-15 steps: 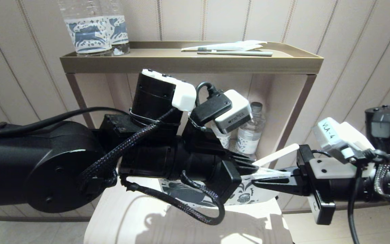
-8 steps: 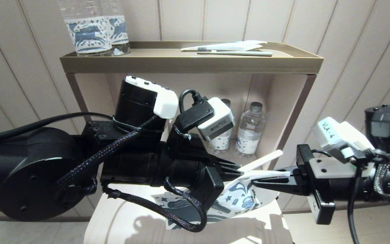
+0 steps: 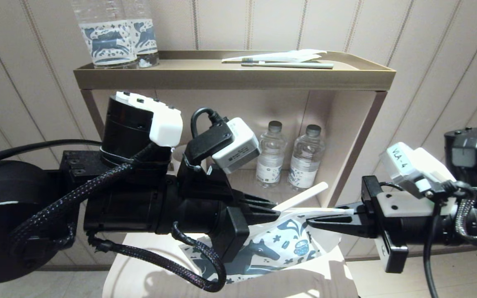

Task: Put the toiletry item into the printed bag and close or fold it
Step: Place the toothbrush in the storage bag

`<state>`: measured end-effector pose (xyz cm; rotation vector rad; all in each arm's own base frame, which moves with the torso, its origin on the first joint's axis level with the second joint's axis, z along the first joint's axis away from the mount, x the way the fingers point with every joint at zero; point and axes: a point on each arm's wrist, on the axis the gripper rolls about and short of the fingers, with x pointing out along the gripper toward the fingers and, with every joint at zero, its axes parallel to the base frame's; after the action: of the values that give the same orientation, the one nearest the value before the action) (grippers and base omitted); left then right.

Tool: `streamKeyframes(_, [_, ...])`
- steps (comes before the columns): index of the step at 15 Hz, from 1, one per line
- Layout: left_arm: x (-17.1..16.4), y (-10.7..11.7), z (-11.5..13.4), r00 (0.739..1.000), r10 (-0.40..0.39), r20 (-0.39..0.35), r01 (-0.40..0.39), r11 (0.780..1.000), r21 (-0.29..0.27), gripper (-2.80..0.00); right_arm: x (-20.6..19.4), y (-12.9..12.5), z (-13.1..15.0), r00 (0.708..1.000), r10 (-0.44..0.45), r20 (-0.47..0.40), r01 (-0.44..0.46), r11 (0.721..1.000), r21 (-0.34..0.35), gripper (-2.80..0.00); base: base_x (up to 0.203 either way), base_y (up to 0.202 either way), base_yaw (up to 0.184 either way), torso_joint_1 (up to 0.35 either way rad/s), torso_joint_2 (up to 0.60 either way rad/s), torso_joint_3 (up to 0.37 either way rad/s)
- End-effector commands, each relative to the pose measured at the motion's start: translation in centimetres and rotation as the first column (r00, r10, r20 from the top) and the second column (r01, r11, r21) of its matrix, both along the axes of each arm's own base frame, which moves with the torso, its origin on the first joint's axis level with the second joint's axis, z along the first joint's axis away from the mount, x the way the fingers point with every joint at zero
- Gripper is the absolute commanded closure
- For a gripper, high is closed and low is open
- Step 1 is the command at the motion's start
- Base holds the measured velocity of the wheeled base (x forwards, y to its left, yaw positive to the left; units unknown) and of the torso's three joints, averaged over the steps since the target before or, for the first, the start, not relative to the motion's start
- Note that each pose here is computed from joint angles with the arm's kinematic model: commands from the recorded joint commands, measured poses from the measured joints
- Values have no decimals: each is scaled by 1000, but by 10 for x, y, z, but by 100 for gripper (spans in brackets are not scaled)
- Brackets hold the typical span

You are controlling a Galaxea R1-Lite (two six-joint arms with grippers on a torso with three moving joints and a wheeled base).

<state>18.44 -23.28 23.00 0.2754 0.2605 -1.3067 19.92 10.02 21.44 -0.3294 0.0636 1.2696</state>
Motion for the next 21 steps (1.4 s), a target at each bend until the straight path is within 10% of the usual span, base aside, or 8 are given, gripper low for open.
streamKeyframes(1, [-3, 4, 4, 1000, -1, 8, 1, 1000, -10, 0, 0, 1, 0, 1000, 6, 2, -6, 1000, 1, 0, 0, 0, 0, 0, 0, 0])
streamKeyframes(13, [-2, 2, -5, 1000, -1, -10, 1, 1000, 12, 0, 0, 1, 0, 1000, 8, 3, -8, 1000, 2, 0, 0, 0, 0, 0, 0, 0])
streamKeyframes(14, [-2, 3, -6, 1000, 1, -12, 0, 1000, 16, -280, 0, 1, 1, 1000, 8, 4, -8, 1000, 2, 0, 0, 0, 0, 0, 0, 0])
streamKeyframes(21, [-5, 6, 3, 1000, 3, 11, -3, 1000, -7, -280, 0, 0, 1, 1000, 6, 6, -6, 1000, 3, 0, 0, 0, 0, 0, 0, 0])
